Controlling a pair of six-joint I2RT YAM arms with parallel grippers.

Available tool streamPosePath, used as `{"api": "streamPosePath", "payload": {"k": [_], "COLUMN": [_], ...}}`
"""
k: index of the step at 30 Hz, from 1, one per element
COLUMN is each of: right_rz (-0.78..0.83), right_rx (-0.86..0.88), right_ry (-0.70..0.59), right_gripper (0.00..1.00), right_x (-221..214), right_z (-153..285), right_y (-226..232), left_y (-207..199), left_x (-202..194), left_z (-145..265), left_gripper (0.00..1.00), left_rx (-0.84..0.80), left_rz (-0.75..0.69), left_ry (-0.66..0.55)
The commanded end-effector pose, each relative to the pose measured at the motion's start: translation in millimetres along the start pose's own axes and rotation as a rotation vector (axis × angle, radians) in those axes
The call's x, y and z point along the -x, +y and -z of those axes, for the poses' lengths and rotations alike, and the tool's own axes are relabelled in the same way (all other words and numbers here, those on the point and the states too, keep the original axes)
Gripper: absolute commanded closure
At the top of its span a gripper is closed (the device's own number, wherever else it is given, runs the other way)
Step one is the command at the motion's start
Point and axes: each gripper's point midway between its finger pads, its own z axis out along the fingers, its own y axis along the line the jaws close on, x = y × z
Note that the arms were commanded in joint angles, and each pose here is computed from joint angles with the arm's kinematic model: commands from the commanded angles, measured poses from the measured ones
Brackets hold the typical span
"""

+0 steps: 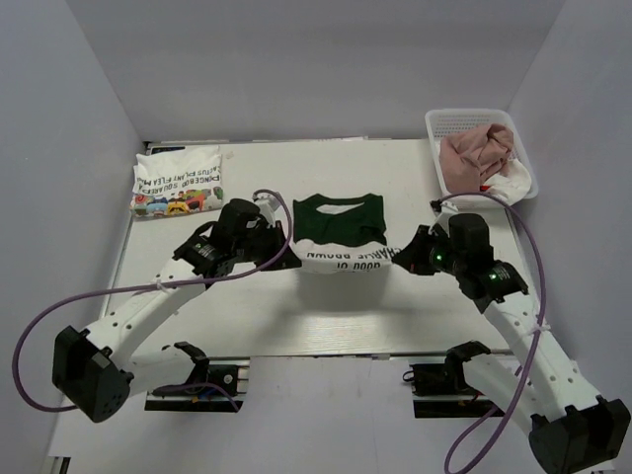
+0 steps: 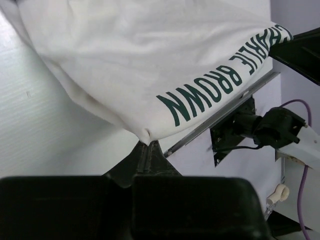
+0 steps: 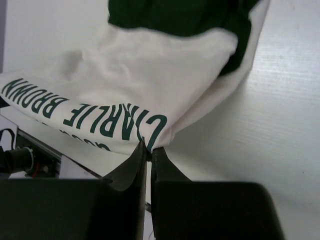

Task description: Fold and stack the t-shirts

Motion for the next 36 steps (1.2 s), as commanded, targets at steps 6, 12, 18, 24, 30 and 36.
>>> {"api": "streamPosePath", "payload": {"k": [6, 12, 18, 24, 30, 36], "right_rz": [0.047, -0.001, -0.006, -0.033, -0.085, -0.123], "right_rx": [-0.017, -0.040, -0.118, -0.150, -0.189, -0.154], "right_ry": [-0.209, -0.286, -0.252, -0.219, -0.128, -0.056], "right_gripper": [1.00, 1.00, 1.00, 1.00, 1.00, 1.00], "right_x": [77, 119, 152, 181, 186, 193], "right_z": [20, -6, -50, -89, -144, -196], "right_y": [21, 20, 3, -13, -44, -60], "left_y": [-2, 24, 42, 63, 93, 123], "left_x": [60, 105, 149, 196, 223, 242], "left_z": [18, -6, -25, -70, -119, -144], "left_gripper": [1.00, 1.00, 1.00, 1.00, 1.00, 1.00], "left_rx": [0.115, 0.312, 0.426, 0.448, 0.442, 0.452], "left_rz": [-0.011, 0.024, 0.031, 0.018, -0.008, -0.007], "left_ry": [-0.207, -0.276, -0.318, -0.299, -0.257, -0.247]}}
